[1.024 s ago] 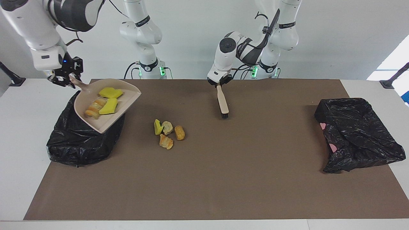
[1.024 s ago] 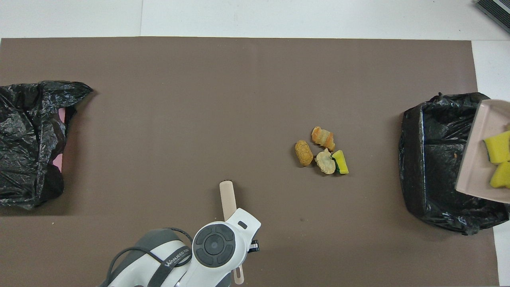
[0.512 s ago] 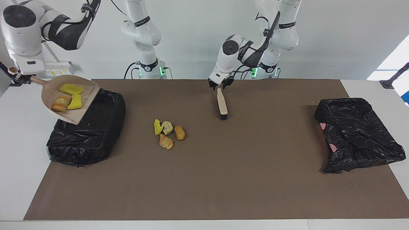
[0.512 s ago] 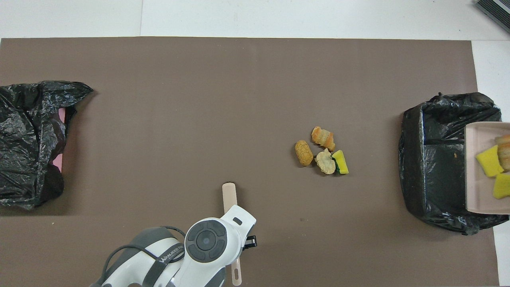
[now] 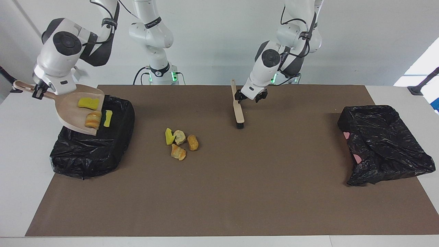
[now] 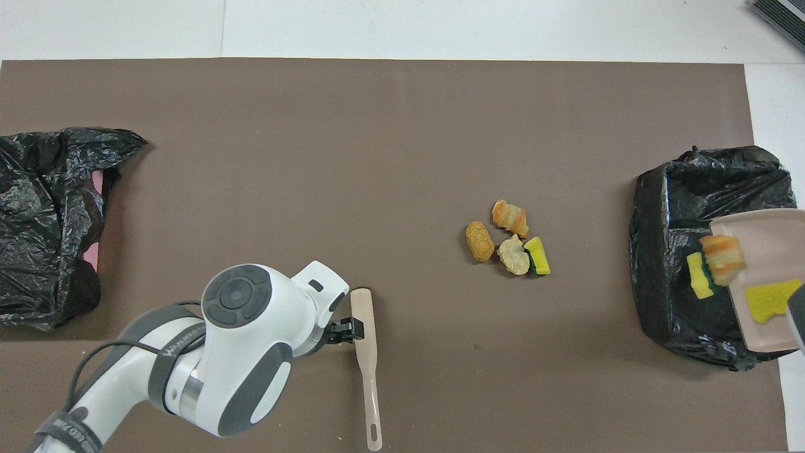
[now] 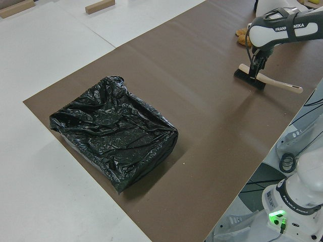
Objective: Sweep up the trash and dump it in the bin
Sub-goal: 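Tip the dustpan into the bag while the left gripper sets down the brush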
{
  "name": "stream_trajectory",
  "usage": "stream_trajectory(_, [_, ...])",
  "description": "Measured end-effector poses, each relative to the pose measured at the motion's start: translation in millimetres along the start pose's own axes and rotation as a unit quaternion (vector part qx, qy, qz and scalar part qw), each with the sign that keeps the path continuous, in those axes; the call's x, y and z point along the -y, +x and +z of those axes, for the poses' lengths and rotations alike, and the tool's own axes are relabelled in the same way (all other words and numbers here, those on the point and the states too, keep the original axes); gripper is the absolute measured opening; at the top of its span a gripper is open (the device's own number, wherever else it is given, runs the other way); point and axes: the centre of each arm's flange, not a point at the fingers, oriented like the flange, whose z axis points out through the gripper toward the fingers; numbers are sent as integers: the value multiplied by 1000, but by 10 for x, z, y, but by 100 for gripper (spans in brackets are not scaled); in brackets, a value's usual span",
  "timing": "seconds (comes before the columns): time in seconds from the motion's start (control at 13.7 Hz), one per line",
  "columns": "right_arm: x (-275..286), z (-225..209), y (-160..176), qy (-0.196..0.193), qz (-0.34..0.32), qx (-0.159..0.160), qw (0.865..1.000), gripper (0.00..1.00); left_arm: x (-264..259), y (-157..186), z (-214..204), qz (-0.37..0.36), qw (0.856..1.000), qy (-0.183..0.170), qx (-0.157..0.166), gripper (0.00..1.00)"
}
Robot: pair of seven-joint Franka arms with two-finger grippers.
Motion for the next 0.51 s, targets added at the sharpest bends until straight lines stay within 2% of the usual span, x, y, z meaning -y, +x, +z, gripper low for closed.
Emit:
stream_trajectory(0.15, [31,-120,134,-10,-7,36,999,32,294,253,-355,10,1000,-6,4,100])
stream_trajectory(0.29, [76,-119,283,-13,-1,58,998,32,691,488,-793,24,1000,-6,3,100])
stream_trajectory(0.51, [102,-140,299,-8,32,108,994,32,1164,676,-1455,36,999,7,-20,100])
